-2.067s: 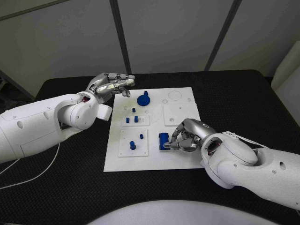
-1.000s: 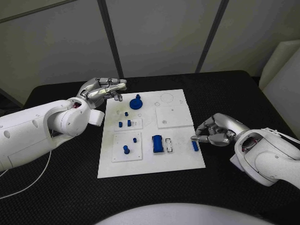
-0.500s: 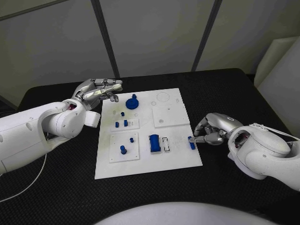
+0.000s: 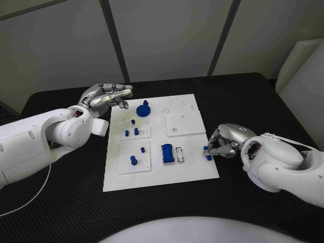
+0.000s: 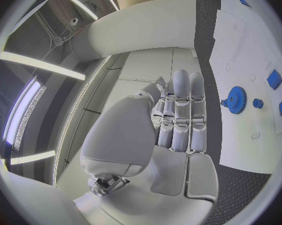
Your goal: Assemble the parts on the task board
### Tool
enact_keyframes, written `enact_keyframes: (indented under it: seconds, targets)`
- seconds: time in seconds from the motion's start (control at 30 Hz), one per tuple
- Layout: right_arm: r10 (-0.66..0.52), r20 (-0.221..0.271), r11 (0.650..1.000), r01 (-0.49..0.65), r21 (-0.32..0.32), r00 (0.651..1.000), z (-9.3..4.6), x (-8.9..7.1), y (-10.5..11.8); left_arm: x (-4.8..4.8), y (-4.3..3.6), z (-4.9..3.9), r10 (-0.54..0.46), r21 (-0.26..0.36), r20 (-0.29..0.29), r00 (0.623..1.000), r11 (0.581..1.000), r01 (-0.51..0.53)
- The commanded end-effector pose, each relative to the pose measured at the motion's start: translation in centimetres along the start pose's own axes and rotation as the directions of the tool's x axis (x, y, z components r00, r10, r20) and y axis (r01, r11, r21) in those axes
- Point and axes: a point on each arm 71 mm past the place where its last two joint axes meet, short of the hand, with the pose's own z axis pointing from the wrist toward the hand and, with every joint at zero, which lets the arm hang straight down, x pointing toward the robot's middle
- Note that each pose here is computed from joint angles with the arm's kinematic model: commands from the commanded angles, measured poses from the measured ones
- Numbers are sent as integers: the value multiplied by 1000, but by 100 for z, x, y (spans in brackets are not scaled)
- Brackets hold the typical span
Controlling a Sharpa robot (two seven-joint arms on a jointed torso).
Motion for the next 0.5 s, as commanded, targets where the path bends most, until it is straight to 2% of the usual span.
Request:
enact_keyframes:
  seconds: [0.03, 0.2, 0.5]
  targets:
    - [-50, -50, 999, 51, 11, 998, -9, 61, 3, 9, -12, 0, -6, 7, -11, 1000, 1000, 6]
    - [-64, -77, 998, 65, 15, 995, -19, 105, 9, 5, -11, -2, -5, 6, -10, 1000, 1000, 5]
    - [-89, -95, 996, 91, 13, 991, -19, 141, 43, 0, -10, -4, -5, 6, -9, 1000, 1000, 5]
